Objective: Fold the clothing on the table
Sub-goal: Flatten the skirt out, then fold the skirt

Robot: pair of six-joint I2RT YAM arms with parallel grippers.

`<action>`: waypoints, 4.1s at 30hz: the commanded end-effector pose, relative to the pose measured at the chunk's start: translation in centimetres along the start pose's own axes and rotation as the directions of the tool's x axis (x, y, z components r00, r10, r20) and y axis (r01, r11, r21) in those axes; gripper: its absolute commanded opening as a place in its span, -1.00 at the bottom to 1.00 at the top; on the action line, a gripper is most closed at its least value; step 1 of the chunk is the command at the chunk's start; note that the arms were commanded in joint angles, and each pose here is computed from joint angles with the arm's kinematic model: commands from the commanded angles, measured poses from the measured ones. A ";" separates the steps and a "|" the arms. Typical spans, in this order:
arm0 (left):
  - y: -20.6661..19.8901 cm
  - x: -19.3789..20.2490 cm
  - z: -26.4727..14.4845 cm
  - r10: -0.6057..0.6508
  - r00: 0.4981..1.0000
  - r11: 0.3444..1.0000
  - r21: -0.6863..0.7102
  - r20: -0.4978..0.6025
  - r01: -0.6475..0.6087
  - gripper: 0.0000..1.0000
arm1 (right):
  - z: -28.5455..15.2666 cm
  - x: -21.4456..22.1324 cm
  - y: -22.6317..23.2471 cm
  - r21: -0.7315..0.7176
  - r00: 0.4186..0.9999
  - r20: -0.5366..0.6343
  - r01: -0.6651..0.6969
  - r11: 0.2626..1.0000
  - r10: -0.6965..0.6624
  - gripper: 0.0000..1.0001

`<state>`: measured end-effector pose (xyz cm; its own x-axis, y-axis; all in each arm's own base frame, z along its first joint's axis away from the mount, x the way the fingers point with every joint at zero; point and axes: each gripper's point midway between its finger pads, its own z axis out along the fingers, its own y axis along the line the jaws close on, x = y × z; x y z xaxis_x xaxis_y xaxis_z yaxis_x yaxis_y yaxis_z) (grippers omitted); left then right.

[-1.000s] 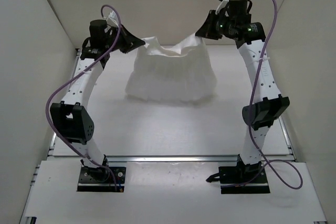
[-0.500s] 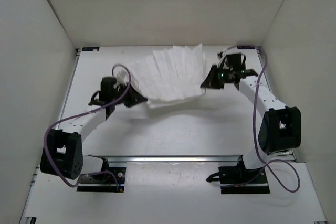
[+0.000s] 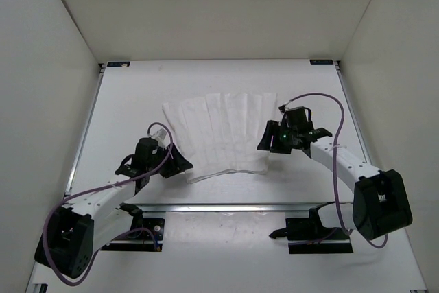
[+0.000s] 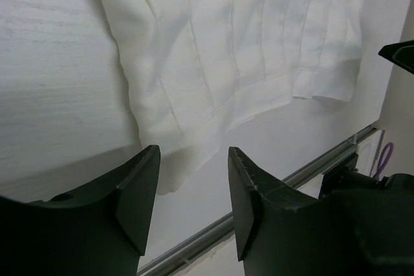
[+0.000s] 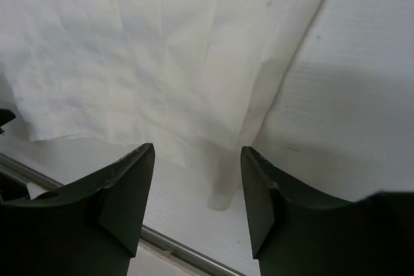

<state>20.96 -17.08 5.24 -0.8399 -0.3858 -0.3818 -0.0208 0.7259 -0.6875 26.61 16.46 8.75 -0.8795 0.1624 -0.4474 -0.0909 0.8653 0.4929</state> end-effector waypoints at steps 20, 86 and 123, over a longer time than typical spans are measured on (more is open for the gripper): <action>3.2 4.1 1.2 0.062 0.992 0.981 -0.176 -0.108 -0.080 0.00 | 1.3 5.4 -2.3 0.144 0.995 -0.071 0.084 0.986 -0.074 -0.50; -6.5 -21.6 6.6 -0.054 0.999 0.991 0.122 0.010 0.052 0.07 | 0.2 -19.0 -4.0 0.137 0.989 0.112 -0.109 0.985 0.094 0.19; 2.3 -9.1 10.2 -0.066 0.998 0.986 -0.155 -0.006 0.065 -0.68 | 4.8 -3.6 -9.8 -0.039 0.843 0.173 -0.510 0.859 0.509 -0.35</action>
<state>34.64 -17.34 1.69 -0.8267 -0.4475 -0.3412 -0.1572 0.7659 -0.6235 32.63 10.64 3.05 -0.7362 0.6261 -0.2568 0.3149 0.6528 0.6890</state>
